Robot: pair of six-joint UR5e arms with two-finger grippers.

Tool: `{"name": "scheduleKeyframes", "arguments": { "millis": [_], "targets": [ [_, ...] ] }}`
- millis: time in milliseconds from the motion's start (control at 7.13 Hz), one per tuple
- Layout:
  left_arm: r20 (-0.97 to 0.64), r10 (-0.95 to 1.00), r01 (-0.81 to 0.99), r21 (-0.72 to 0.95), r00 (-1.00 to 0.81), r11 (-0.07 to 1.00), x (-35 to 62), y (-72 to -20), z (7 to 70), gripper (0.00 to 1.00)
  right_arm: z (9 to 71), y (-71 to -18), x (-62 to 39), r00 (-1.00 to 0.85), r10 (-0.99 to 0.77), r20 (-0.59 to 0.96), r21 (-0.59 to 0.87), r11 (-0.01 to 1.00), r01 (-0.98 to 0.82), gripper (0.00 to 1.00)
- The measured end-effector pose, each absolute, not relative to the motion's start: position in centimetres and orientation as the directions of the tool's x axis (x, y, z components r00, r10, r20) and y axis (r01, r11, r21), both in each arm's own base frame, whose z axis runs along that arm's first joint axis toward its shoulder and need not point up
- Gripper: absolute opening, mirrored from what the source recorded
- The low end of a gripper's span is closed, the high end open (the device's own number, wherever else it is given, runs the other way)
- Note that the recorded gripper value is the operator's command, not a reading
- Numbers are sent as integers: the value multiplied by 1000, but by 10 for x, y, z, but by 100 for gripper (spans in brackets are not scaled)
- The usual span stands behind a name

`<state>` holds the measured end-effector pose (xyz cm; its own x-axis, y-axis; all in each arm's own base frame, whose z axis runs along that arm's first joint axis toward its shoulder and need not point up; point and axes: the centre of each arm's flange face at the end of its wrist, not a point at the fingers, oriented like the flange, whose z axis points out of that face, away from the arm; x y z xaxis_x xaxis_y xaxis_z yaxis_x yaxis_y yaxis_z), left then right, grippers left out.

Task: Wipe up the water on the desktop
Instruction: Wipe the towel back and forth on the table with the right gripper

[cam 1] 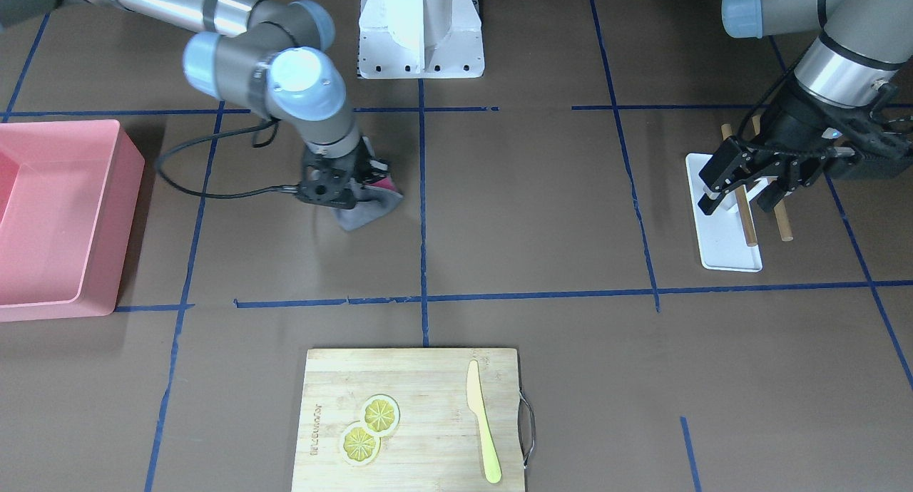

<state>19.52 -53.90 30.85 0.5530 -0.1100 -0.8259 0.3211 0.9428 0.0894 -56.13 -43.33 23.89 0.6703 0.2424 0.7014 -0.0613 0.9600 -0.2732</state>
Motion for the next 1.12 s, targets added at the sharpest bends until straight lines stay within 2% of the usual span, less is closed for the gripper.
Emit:
{"name": "scheduleKeyframes", "arguments": {
  "millis": [280, 982, 1122],
  "targets": [
    [-825, -112, 323, 89, 554, 942, 195, -540, 309, 100, 227, -431, -578, 667, 275, 693, -300, 951, -81, 0],
    [-826, -120, 338, 90, 550, 937, 184, -541, 308, 100, 379, -421, -414, 735, 183, 654, -211, 976, -55, 0],
    [-827, -120, 339, 90, 550, 936, 182, -539, 309, 100, 395, -420, -401, 748, 161, 643, -197, 980, -42, 0]
  ]
}}
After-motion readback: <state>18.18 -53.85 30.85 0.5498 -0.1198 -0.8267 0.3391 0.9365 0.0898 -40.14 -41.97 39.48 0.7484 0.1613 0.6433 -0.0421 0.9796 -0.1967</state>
